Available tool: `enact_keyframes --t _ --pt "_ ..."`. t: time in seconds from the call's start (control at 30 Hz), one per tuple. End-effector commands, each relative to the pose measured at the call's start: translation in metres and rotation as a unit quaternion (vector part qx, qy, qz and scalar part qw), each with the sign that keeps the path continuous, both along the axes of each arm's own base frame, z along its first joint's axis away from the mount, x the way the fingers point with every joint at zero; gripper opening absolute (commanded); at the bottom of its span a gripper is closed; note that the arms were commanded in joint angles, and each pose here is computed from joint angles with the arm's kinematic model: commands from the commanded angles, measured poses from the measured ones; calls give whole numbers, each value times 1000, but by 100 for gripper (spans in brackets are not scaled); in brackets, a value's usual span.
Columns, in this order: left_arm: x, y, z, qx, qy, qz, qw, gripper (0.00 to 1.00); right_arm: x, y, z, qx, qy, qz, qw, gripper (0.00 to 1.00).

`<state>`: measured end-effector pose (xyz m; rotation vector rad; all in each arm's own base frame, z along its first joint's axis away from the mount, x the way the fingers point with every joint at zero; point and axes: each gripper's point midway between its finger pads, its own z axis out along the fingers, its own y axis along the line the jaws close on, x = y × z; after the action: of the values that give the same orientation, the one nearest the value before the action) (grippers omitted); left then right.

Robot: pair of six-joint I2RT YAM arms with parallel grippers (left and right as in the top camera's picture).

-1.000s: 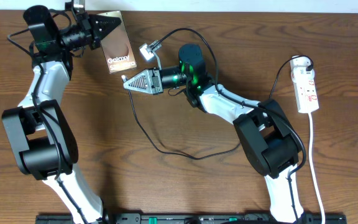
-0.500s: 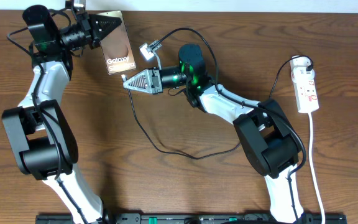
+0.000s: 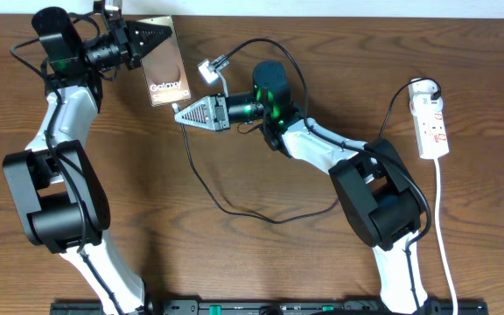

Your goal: Plug charger to phone and switch on socket

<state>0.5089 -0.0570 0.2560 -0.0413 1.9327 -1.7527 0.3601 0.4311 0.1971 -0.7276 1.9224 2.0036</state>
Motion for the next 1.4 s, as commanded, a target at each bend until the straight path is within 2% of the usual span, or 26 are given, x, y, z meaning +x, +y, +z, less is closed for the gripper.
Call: enact_keyframes --t 0.0,1.37 --pt "-7 -8 14 1 -15 -21 1000 7 4 -1 1 2 -4 -8 1000 1" --pt "-10 -16 14 1 -16 -32 999 7 11 -9 1 2 -4 -12 1000 1"
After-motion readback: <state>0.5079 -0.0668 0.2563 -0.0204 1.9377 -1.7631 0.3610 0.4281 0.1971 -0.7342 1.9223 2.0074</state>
